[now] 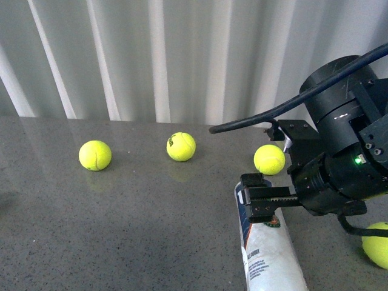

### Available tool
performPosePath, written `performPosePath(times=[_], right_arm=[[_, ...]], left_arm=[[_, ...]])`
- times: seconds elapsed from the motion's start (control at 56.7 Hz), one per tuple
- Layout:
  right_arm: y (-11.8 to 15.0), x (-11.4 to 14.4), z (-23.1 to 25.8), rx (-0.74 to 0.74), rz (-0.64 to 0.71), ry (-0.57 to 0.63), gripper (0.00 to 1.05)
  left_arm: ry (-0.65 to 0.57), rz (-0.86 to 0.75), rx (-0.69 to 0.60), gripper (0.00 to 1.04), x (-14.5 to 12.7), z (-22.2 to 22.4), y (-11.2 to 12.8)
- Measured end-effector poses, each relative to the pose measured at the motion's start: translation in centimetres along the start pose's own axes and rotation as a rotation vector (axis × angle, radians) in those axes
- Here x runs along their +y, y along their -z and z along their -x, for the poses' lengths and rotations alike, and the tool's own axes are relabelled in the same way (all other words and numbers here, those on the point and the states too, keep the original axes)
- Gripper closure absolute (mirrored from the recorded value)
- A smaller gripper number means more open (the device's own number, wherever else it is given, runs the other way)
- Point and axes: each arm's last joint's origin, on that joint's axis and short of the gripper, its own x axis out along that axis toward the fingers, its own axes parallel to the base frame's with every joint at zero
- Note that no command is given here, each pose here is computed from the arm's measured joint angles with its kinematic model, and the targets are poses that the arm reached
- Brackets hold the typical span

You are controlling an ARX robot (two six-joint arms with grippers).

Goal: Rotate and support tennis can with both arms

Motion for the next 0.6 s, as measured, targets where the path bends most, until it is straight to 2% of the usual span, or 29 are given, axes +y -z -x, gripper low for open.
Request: performPosePath(times=[0.247,0.512,0.6], right_arm=[[1.2,0.8,-1.7,0.015,-0.003,-0.025,0.07],[2.1,0.4,-2.2,0.021,-0.011,0.014,0.07],[2.1,0.2,-2.2,0.016,-0.011,0.027,0.19]], left_arm=[[0.0,0.0,0.0,0.07,0.0,0.0,0.0],[0.0,0.0,0.0,0.07,0.0,0.0,0.0],[0.0,0.0,0.0,0.07,0.0,0.0,0.0]])
